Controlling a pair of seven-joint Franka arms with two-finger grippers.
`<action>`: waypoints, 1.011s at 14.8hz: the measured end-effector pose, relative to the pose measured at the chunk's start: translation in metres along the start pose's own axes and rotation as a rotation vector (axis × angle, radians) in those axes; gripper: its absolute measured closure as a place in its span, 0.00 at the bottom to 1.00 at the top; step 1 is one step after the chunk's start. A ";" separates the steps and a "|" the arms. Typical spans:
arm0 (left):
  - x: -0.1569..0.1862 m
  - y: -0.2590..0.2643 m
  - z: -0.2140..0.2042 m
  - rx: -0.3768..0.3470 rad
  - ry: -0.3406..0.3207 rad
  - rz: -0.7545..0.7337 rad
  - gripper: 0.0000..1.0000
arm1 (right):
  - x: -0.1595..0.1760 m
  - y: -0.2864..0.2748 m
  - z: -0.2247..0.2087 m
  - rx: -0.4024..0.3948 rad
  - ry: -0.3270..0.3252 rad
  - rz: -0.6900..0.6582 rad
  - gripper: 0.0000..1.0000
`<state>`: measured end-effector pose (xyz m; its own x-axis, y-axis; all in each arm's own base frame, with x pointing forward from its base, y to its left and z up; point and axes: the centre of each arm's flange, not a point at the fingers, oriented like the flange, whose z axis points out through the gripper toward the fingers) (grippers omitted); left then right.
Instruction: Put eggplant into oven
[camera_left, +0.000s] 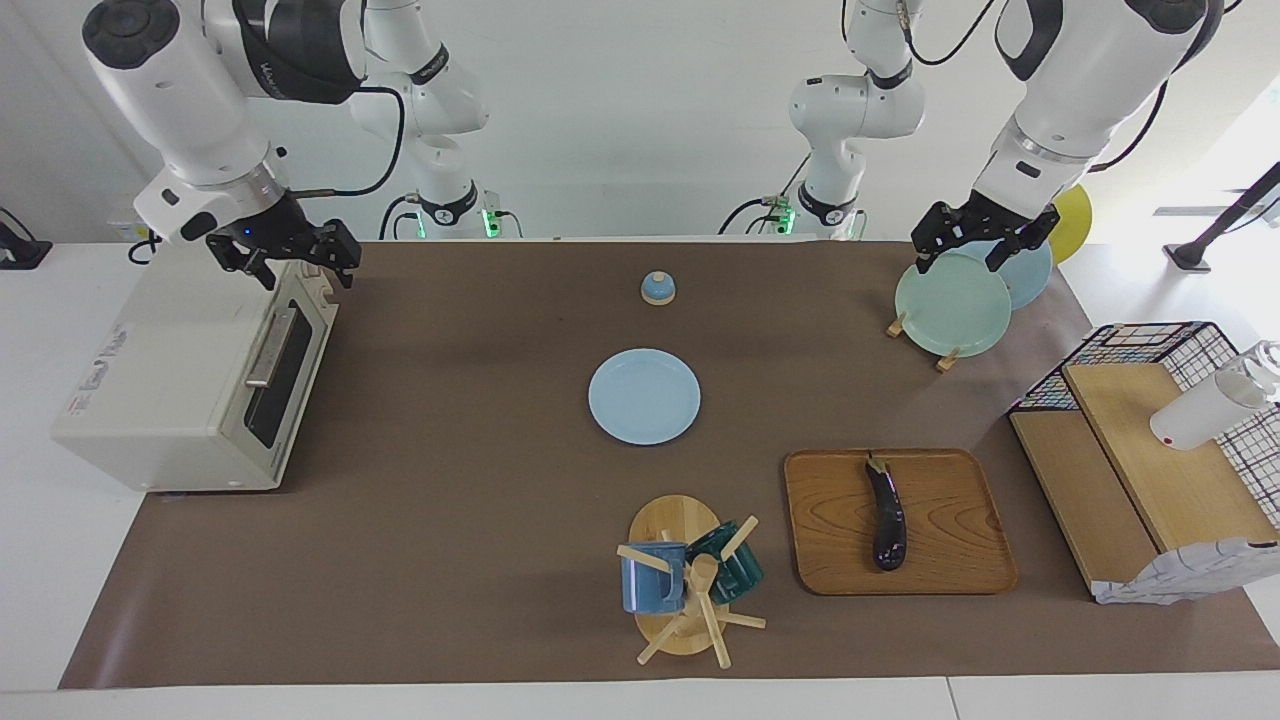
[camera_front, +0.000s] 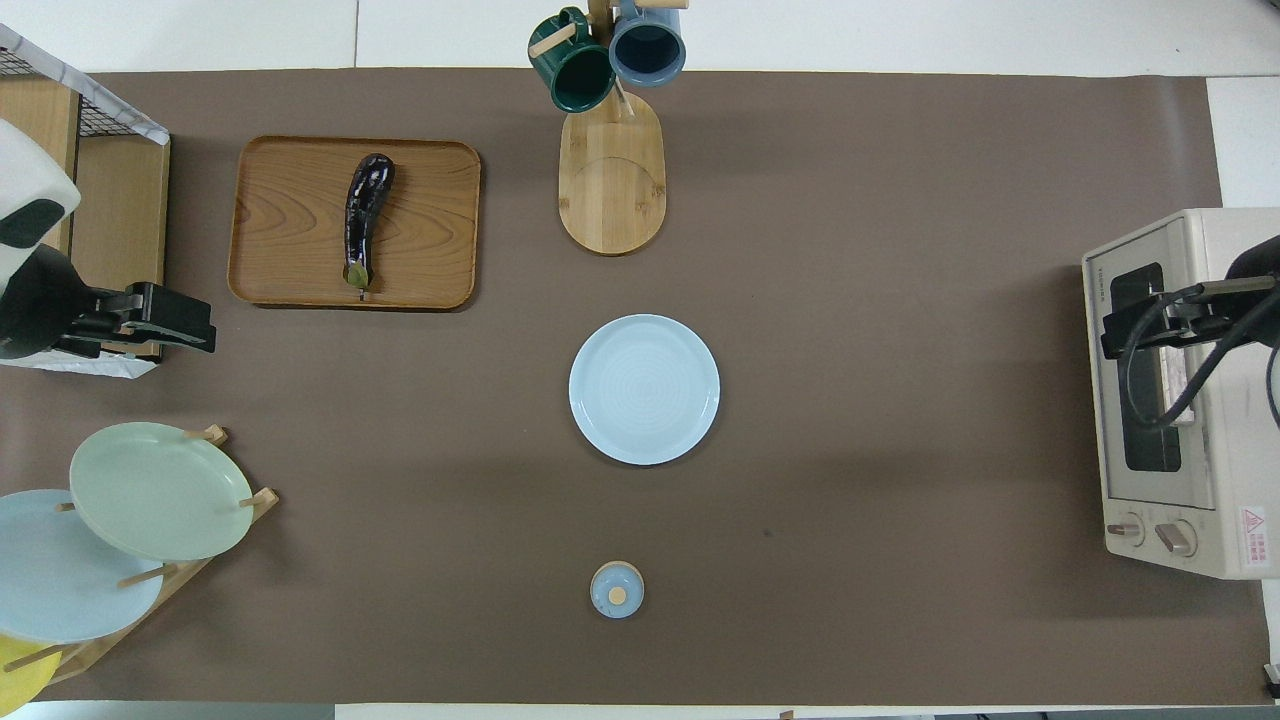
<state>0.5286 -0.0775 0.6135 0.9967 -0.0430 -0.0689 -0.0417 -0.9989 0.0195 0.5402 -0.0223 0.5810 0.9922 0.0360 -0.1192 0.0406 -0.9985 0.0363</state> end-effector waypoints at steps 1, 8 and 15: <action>0.000 0.000 0.000 0.000 0.001 0.000 0.00 | 0.000 0.000 0.000 0.000 0.000 0.000 0.00; 0.000 0.000 0.000 0.000 0.003 -0.001 0.00 | 0.000 0.000 0.000 0.000 0.000 0.000 0.00; 0.024 0.003 0.016 -0.016 0.086 -0.018 0.00 | 0.000 0.000 0.000 0.000 0.000 0.000 0.00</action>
<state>0.5517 -0.0817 0.5957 0.9996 -0.0230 0.0169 -0.0235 -0.9991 0.0353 0.5402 -0.0223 0.5810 0.9922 0.0360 -0.1192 0.0406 -0.9985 0.0363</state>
